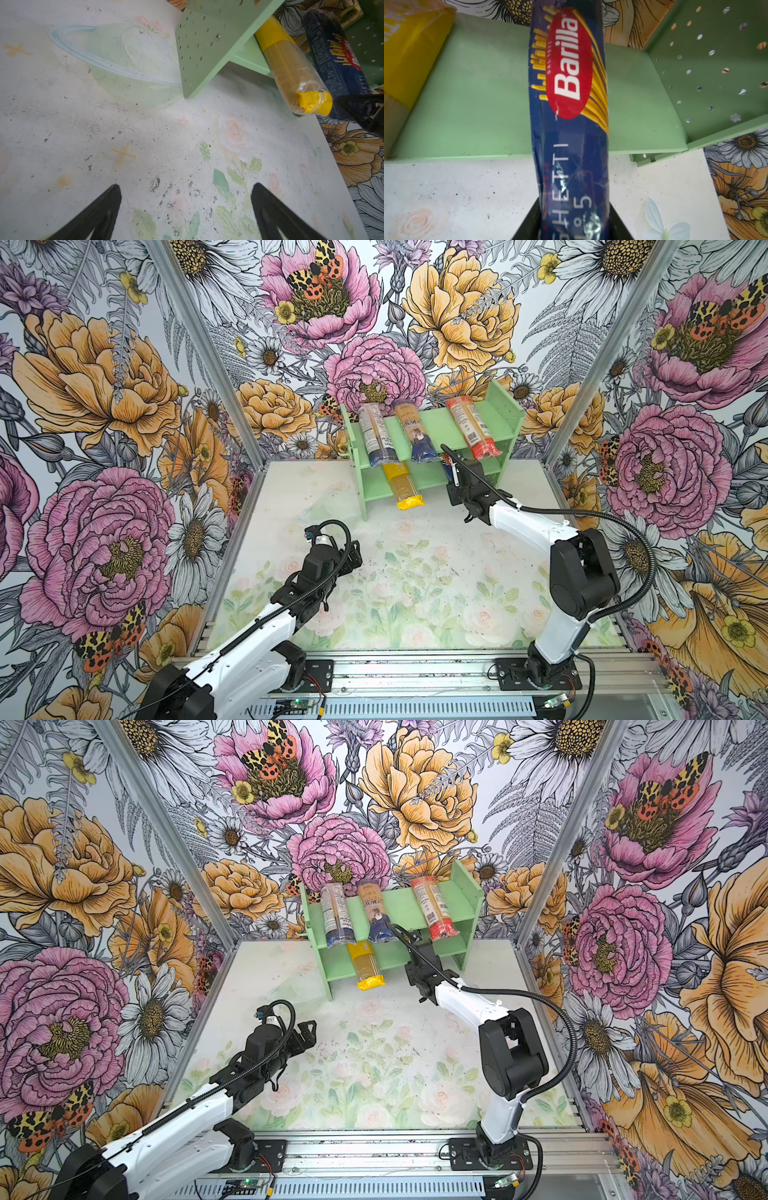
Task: Place and organize the pasta boxes and bags onto the shelf
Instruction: 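Push the Barilla box into the lower tier beside the yellow bag with the right gripper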
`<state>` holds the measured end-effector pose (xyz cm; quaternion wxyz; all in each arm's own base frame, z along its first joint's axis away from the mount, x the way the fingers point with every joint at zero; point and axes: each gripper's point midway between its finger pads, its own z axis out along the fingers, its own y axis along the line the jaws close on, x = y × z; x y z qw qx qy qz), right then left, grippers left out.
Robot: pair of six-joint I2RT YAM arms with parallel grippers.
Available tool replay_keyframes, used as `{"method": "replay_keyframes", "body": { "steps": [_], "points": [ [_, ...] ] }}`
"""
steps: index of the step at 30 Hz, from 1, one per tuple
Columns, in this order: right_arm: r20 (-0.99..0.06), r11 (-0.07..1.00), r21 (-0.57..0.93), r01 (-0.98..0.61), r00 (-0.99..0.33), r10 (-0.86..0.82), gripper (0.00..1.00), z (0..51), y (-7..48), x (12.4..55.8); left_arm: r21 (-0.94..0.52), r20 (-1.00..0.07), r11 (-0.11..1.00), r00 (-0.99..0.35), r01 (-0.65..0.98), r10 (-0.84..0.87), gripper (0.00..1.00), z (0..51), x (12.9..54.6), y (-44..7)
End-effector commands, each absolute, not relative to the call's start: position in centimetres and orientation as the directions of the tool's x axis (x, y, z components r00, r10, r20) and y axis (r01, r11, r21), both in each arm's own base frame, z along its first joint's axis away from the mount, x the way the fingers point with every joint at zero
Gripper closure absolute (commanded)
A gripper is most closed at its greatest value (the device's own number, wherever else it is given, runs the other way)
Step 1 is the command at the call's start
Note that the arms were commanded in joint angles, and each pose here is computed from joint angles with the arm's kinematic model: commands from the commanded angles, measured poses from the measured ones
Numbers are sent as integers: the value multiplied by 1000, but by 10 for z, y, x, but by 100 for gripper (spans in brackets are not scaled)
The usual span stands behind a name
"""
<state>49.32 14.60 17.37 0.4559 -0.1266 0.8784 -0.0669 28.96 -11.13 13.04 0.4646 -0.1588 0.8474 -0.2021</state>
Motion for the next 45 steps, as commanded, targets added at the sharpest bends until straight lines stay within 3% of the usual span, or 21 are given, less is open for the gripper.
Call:
{"method": "replay_keyframes", "body": {
  "steps": [1, 16, 26, 45],
  "points": [
    [-927, 985, -154, -75, -335, -171, 100, 255, 156, 525, -501, -729, 863, -506, -64, -461, 1, 135, 291, -111],
    [-914, 983, -173, -60, -362, -183, 100, 241, 152, 525, -501, -728, 863, -505, -69, -463, 1, 135, 291, -109],
    [-902, 981, -184, -56, -387, -192, 75, 229, 150, 523, -503, -726, 862, -507, -69, -465, 1, 134, 291, -110],
    [-880, 976, -212, -56, -423, -215, 56, 208, 148, 527, -503, -726, 861, -506, -73, -466, 1, 134, 290, -108]
  ]
}}
